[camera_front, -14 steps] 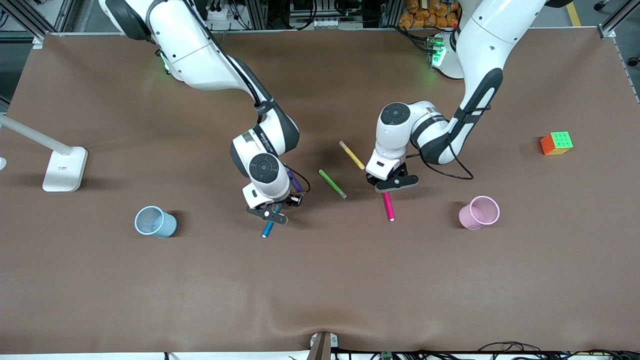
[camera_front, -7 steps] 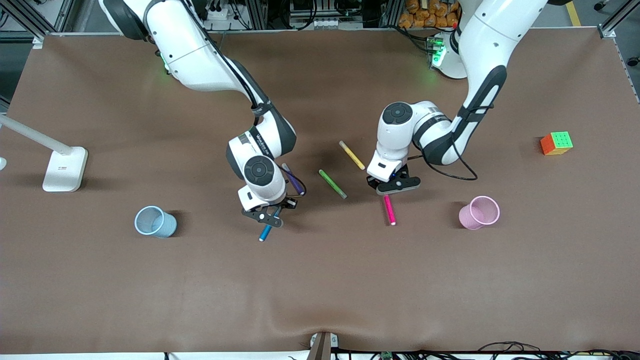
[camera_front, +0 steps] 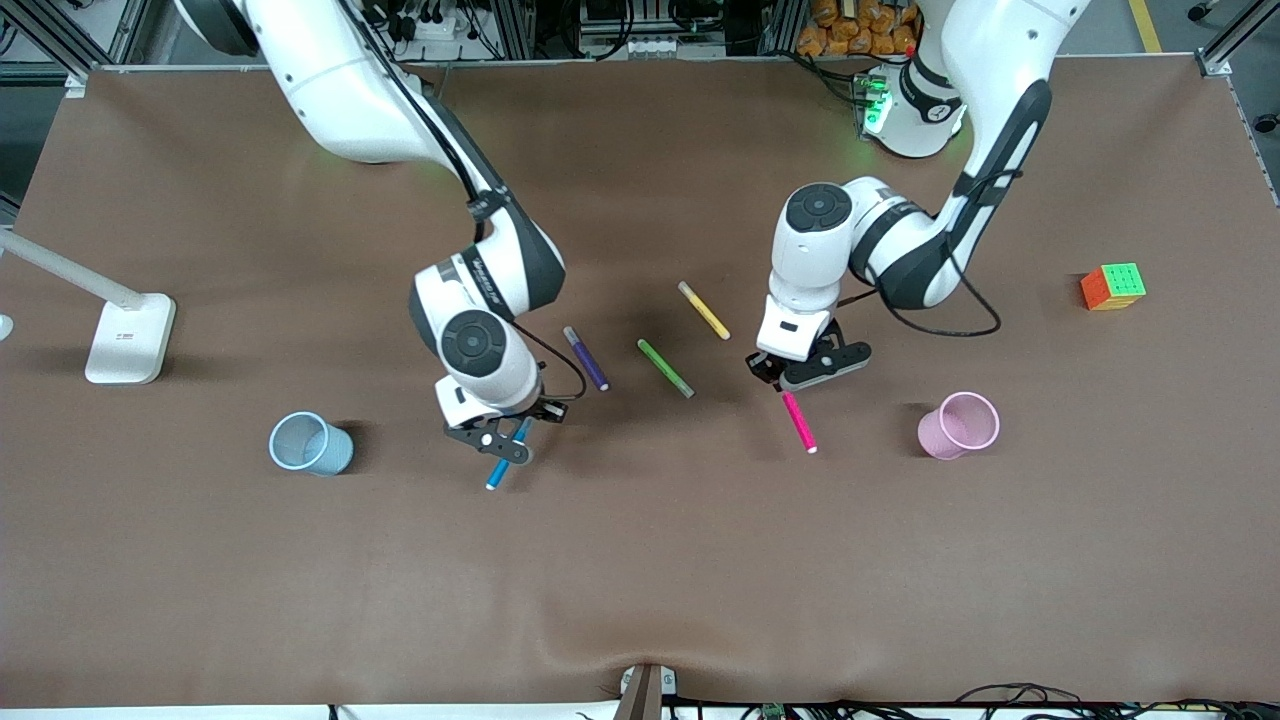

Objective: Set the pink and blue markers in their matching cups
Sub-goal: 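Grasp and lift the pink marker while the right gripper lifts the blue marker, then carry the pink marker over the pink cup while the right gripper carries blue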

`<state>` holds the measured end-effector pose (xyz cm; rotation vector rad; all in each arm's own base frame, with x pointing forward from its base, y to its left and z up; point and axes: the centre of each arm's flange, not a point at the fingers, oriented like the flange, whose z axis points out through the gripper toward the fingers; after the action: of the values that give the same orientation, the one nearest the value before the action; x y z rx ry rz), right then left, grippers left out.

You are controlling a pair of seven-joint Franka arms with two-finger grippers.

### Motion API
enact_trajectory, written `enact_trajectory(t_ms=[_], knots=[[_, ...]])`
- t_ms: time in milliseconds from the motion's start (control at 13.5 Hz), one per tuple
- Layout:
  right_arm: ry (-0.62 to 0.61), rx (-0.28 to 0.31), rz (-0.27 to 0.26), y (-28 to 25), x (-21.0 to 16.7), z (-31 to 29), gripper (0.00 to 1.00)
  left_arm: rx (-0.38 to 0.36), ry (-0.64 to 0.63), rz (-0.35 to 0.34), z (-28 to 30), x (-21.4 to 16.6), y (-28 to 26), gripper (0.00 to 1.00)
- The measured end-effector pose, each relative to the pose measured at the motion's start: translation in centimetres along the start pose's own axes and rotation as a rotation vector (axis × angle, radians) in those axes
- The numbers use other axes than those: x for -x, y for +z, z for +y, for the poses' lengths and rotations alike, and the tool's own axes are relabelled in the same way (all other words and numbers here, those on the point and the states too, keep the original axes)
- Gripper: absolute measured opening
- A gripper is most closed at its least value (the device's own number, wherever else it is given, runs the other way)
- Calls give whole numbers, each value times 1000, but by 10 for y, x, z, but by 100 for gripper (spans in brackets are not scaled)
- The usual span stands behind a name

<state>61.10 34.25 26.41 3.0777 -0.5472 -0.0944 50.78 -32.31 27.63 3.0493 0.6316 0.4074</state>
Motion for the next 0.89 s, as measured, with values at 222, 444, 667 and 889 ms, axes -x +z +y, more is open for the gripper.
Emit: enact_trajectory(t_ms=[222,444,667,889], knots=[[-29,19,-31,-36,-24,31,15,-22,-73,-57,-5,-12,-27,15],[-39,56,-93,-65,-55,70,15,-53,-69,-154,-19,-40,-61,15],[-128,99,-190,-86,-77,109,15,-60,-32,-247,-44,-76,-95,15],[-258,110,-243,-96,-103,155,15,-35,-1,-357,-93,-113,-107,15]])
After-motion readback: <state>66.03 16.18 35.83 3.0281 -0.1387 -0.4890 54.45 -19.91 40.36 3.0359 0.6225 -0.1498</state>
